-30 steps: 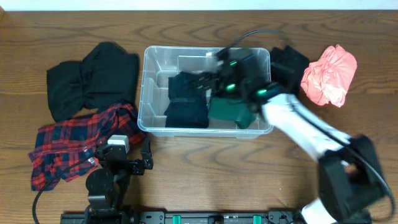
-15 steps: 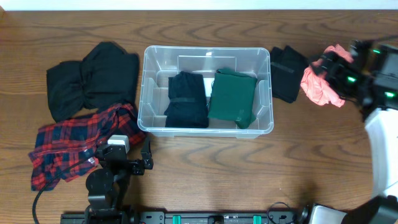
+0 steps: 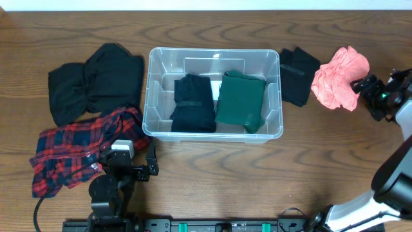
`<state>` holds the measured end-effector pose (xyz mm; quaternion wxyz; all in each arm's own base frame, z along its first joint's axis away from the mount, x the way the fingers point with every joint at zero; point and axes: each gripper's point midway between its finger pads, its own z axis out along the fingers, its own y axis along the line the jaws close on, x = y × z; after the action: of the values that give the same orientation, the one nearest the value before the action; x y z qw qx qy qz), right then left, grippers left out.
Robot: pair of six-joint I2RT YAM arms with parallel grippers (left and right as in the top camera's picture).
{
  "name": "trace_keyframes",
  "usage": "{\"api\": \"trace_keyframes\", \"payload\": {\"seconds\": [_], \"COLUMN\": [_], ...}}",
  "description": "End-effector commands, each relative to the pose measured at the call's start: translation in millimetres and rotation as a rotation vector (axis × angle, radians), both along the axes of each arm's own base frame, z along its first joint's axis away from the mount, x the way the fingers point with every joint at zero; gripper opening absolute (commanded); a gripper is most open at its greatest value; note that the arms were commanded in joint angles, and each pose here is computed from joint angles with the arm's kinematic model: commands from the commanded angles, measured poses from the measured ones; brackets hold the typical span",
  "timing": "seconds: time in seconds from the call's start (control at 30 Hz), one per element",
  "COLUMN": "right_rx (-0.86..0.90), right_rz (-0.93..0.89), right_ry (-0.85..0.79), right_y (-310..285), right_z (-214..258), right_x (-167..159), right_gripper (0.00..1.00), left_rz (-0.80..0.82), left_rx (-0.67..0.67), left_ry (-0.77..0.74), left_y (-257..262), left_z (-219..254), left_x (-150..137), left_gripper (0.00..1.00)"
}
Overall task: Pack container
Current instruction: 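Grasp the pink garment with the right gripper and lift it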
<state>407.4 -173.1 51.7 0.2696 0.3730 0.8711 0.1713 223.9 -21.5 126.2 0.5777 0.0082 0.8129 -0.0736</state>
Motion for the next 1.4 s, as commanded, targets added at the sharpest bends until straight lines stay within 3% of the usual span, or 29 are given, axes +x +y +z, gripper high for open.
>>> {"api": "trace_keyframes", "payload": {"seconds": [0.0,0.27,0.33,0.43,0.57,0.7,0.8,1.03,1.37], "right_rx": [0.008,0.083,0.135,0.194,0.217,0.293,0.337,0.312,0.108], "right_rz": [0.010,0.018,0.048,0.069,0.080,0.123,0.134,0.207,0.559], "right_ry": [-0.001,0.043,0.005,-0.018,-0.006,-0.029,-0.024,-0.076,-0.481], "right_y": [-5.9,1.5,12.0,25.2,36.6,52.8,61.2,85.3,204.8], "right_z": [-16.1,-59.5,-61.5,-64.8,-67.6,-59.4,-47.5,38.4,225.7], "right_x": [3.2,4.0,11.6,18.5,20.3,20.5,15.5,-2.3,-35.7], "right_gripper": [0.87,0.86,0.82,0.64,0.52,0.27,0.17,0.09,0.04], "left_rz": [-0.001,-0.001,-0.001,-0.001,-0.001,-0.001,-0.001,-0.001,-0.001], "left_rx": [0.010,0.010,0.010,0.010,0.010,0.010,0.010,0.010,0.010], "left_ry": [0.024,0.024,0.024,0.024,0.024,0.024,0.024,0.024,0.024], "left_y": [0.2,0.2,0.2,0.2,0.2,0.2,0.2,0.2,0.2], "left_z": [-10.8,-10.8,-10.8,-10.8,-10.8,-10.8,-10.8,-10.8,-10.8], "left_x": [-0.4,-0.4,-0.4,-0.4,-0.4,-0.4,-0.4,-0.4,-0.4], "left_gripper": [0.98,0.98,0.98,0.98,0.98,0.98,0.98,0.98,0.98]}}
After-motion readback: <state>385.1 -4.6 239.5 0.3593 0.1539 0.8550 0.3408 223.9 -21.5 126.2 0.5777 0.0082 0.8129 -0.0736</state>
